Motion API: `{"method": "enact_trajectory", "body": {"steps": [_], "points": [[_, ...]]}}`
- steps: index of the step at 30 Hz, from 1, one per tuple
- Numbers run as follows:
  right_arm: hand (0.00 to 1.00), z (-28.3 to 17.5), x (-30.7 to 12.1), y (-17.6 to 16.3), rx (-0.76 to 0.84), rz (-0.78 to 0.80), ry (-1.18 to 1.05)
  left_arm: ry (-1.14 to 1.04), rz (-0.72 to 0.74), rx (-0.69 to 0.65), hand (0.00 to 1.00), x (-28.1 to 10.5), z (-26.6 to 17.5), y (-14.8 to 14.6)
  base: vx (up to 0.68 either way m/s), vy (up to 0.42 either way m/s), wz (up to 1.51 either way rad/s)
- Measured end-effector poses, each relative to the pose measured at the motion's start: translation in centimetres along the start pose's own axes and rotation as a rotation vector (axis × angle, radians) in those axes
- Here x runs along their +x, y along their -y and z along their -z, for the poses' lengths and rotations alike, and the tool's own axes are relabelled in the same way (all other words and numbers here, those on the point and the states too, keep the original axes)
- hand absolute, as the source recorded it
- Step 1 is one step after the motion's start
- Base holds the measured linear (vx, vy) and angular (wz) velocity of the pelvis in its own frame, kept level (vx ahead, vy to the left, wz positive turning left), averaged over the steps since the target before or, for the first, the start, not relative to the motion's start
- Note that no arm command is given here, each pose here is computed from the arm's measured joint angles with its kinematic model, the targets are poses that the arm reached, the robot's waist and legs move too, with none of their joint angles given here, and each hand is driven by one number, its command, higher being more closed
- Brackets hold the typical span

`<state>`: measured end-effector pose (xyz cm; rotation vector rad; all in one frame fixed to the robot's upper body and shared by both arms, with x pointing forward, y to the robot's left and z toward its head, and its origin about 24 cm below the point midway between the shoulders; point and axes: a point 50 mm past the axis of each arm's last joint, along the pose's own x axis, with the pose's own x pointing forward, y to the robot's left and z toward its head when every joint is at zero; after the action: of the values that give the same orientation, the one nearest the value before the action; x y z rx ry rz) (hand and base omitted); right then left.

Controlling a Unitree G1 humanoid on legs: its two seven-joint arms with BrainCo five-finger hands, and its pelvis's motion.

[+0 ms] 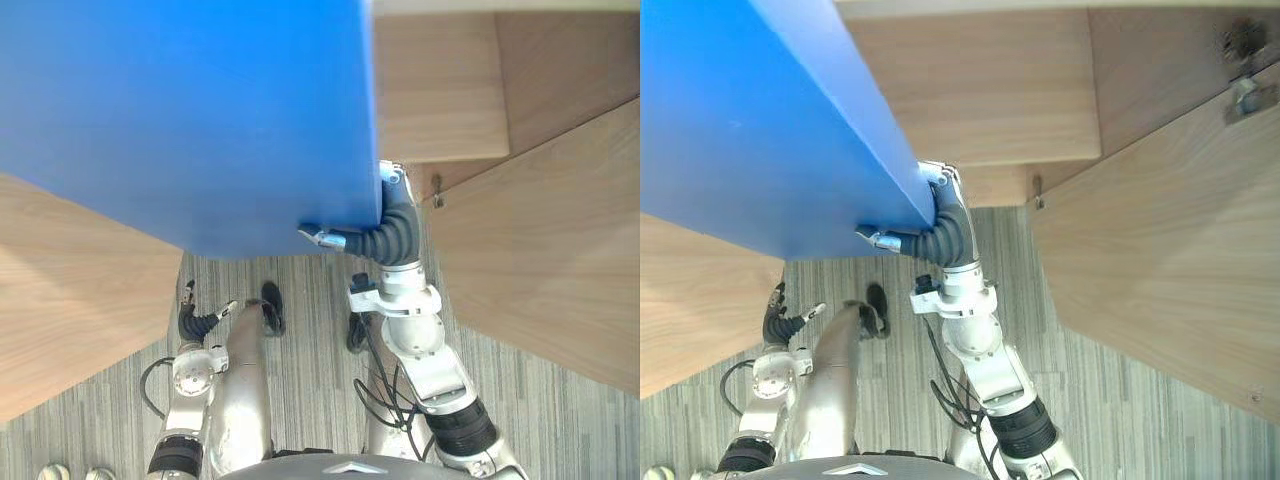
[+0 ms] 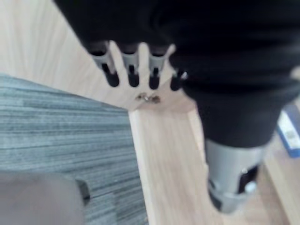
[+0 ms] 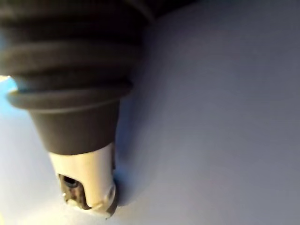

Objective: Walk over to the cabinet, pick up the folder, carry it to the office cabinet, place the folder inside the office cabinet, then close the office cabinet door

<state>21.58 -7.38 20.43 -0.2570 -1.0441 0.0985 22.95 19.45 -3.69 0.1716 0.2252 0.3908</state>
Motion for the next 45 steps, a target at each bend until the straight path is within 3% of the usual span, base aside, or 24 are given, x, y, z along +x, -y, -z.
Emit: {"method": "enact_trajectory", "body": {"steps": [11, 18, 22, 30, 36, 45], "points": [[1.00, 5.0, -0.6, -0.5, 0.021, -0.097, -0.222, 0.127, 0.004, -0.062, 0.00, 1.9, -3.9, 0.8, -0.02, -0.079, 0.05], [1.00, 6.8, -0.1, 1.3, 0.139, -0.018, -0.310, 0.157, 0.006, -0.091, 0.00, 2.5, -5.1, 1.0, -0.02, -0.085, 0.03], [1.00, 8.1, 0.0, 2.4, 0.299, 0.052, -0.376, 0.184, 0.003, -0.127, 0.00, 2.5, -5.9, 0.9, -0.02, -0.104, 0.07], [1.00, 7.8, 2.7, 5.7, 0.577, 0.267, -0.264, 0.183, -0.001, -0.143, 0.00, 2.6, -5.9, 0.6, -0.04, -0.083, 0.03], [1.00, 6.7, 5.2, 7.1, 0.627, 0.349, -0.144, 0.203, 0.004, -0.169, 0.00, 2.6, -6.4, 0.5, -0.03, -0.078, 0.04], [1.00, 7.8, 10.8, 7.4, 0.717, 0.415, -0.137, 0.219, -0.003, -0.210, 0.00, 2.6, -6.8, 0.3, -0.06, -0.059, 0.05]]}}
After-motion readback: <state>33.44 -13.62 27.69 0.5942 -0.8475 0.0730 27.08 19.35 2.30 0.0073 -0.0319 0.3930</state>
